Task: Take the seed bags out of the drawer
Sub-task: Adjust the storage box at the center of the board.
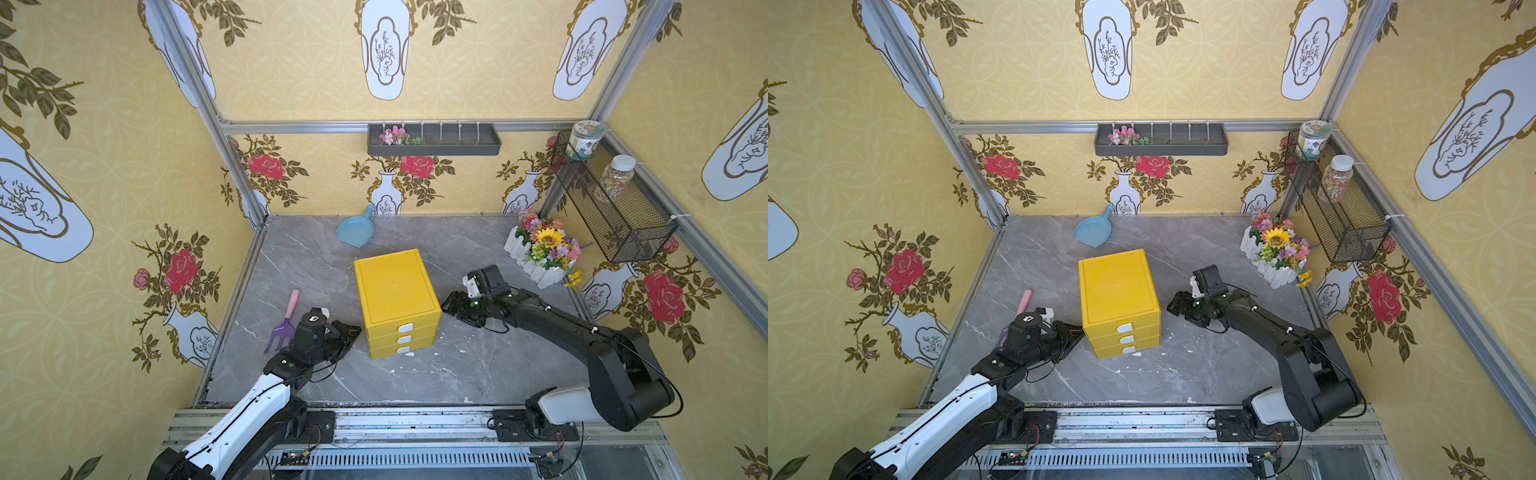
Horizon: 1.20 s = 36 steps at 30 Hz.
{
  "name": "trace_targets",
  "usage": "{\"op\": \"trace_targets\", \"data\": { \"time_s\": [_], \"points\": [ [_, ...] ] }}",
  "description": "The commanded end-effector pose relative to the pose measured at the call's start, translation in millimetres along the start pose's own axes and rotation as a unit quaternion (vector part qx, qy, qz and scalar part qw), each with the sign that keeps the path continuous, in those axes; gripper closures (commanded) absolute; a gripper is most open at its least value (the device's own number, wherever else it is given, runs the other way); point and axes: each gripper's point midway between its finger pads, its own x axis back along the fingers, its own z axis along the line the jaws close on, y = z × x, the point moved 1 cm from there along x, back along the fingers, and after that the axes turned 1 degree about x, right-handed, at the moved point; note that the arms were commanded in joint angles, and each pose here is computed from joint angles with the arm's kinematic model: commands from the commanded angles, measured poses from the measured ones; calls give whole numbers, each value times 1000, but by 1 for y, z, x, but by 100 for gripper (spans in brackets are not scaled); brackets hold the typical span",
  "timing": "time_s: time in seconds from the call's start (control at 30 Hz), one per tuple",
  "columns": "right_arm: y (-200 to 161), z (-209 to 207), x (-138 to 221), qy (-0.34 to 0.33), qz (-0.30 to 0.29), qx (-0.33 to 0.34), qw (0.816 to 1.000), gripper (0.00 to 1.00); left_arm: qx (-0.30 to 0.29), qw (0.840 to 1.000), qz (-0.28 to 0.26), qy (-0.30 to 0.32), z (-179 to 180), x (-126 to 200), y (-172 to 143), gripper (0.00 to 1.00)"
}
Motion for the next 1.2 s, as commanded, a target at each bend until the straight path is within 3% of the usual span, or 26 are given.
{"op": "trace_targets", "data": {
  "time_s": [0.0,0.33,0.8,1.17],
  "points": [
    [16,8,-6,-5,-16,9,1000,30,-7,999,29,-25,-13,-3,-10,79],
    [42,43,-32,15,5,36,999,32,-40,996,74,-36,-24,-4,-30,78],
    [62,98,-86,47,52,68,995,34,-40,995,82,-40,-21,-2,-35,73],
    [96,62,-68,-8,21,38,999,31,-56,995,74,-21,-22,1,-32,72]
  ]
}}
